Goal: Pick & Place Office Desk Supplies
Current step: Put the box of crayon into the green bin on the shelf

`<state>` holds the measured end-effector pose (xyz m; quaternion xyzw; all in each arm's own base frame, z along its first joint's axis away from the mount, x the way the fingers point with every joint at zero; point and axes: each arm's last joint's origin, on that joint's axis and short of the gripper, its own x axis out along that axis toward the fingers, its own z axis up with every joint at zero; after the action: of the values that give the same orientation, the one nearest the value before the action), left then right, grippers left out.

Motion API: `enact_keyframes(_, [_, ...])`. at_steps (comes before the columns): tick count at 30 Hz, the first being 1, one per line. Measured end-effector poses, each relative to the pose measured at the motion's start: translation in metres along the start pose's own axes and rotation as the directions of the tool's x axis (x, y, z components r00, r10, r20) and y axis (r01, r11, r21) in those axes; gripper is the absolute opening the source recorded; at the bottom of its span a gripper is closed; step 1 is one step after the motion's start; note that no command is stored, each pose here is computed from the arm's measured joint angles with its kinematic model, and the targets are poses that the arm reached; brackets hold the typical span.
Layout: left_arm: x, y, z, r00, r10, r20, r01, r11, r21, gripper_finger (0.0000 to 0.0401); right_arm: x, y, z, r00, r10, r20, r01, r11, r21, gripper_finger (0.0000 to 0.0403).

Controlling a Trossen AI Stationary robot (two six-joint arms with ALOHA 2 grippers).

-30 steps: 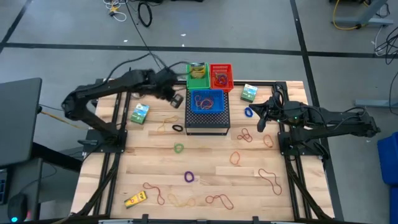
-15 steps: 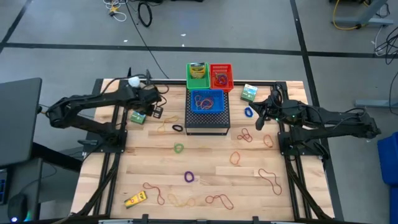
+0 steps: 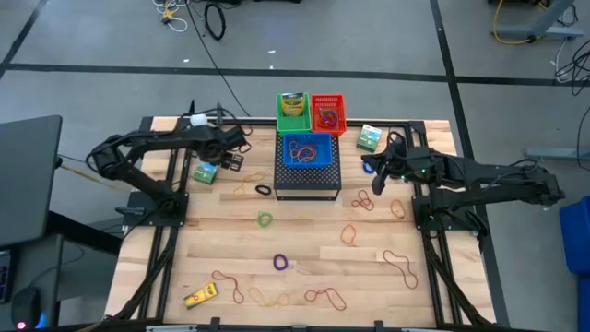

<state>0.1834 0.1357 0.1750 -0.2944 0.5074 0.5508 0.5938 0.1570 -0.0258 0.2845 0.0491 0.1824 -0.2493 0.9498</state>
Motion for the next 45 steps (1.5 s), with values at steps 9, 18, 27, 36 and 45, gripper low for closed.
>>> enact_keyframes(9, [0.023,-0.01,0.0,0.996,0.079,-0.044,-0.079,0.997,0.002,0.0142,0.0,0.002,0.011,0.994,0.018,0.11,-0.02,1.0,0.022,0.0011])
enact_keyframes(18, [0.03,-0.014,-0.001,0.992,0.115,-0.051,-0.114,0.993,0.033,0.0067,0.0,0.002,0.011,0.994,0.017,0.108,-0.019,1.0,0.011,0.0011])
enact_keyframes(27, [0.011,-0.016,-0.007,0.999,0.04,-0.006,-0.039,0.997,0.071,0.0006,0.0,0.002,0.011,0.994,0.016,0.107,-0.015,1.0,-0.008,0.0011])
enact_keyframes(36, [-0.04,-0.015,-0.027,0.983,-0.138,0.121,0.124,0.985,0.121,0.0005,0.0,0.002,0.011,0.994,0.016,0.106,-0.015,1.0,-0.008,0.0011])
enact_keyframes(45, [-0.092,0.008,-0.046,0.894,-0.336,0.296,0.307,0.941,0.139,0.0004,0.001,0.002,0.01,0.995,0.015,0.096,-0.014,1.0,-0.013,0.0011])
